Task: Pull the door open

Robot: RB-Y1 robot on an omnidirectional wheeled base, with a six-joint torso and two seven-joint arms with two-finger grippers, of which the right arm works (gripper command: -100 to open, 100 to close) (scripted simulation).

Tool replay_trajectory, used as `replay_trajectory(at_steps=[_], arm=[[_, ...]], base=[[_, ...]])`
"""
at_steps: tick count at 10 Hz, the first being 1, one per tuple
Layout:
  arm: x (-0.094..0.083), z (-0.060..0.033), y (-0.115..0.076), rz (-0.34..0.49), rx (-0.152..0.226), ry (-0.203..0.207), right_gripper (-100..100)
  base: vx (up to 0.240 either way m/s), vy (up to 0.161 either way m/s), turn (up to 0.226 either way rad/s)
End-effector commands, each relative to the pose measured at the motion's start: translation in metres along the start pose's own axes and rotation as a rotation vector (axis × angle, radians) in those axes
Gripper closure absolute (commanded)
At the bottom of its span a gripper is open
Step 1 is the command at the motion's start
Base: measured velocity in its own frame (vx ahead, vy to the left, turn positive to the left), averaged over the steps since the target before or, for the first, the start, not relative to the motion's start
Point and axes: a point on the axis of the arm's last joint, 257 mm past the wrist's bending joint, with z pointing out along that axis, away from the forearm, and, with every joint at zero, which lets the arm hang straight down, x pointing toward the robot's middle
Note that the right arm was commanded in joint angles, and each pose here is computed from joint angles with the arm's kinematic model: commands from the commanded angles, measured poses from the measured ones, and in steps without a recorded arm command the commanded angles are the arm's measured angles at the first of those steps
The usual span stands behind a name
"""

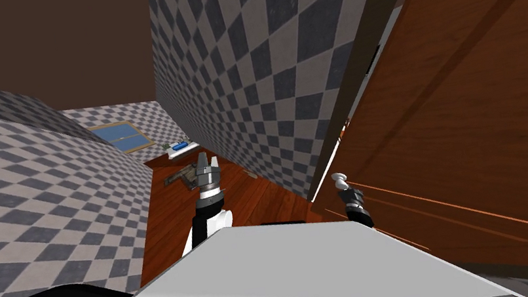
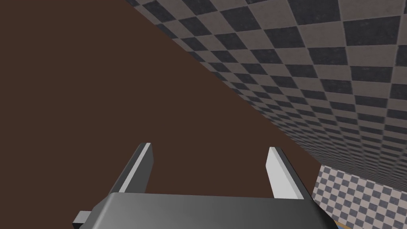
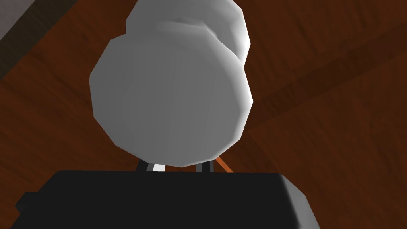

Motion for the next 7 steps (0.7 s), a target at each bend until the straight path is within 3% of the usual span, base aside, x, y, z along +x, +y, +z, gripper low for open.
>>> replay_trajectory(at_steps=[1, 7], arm=[[0.0143, 0.0079, 0.0059, 0.046, -0.020, 0.031, 100], [0.0123, 0.0127, 0.0059, 0.236, -0.032, 0.006, 100]], base=[[-0.060, -0.015, 0.061], [-0.060, -0.008, 0.076]])
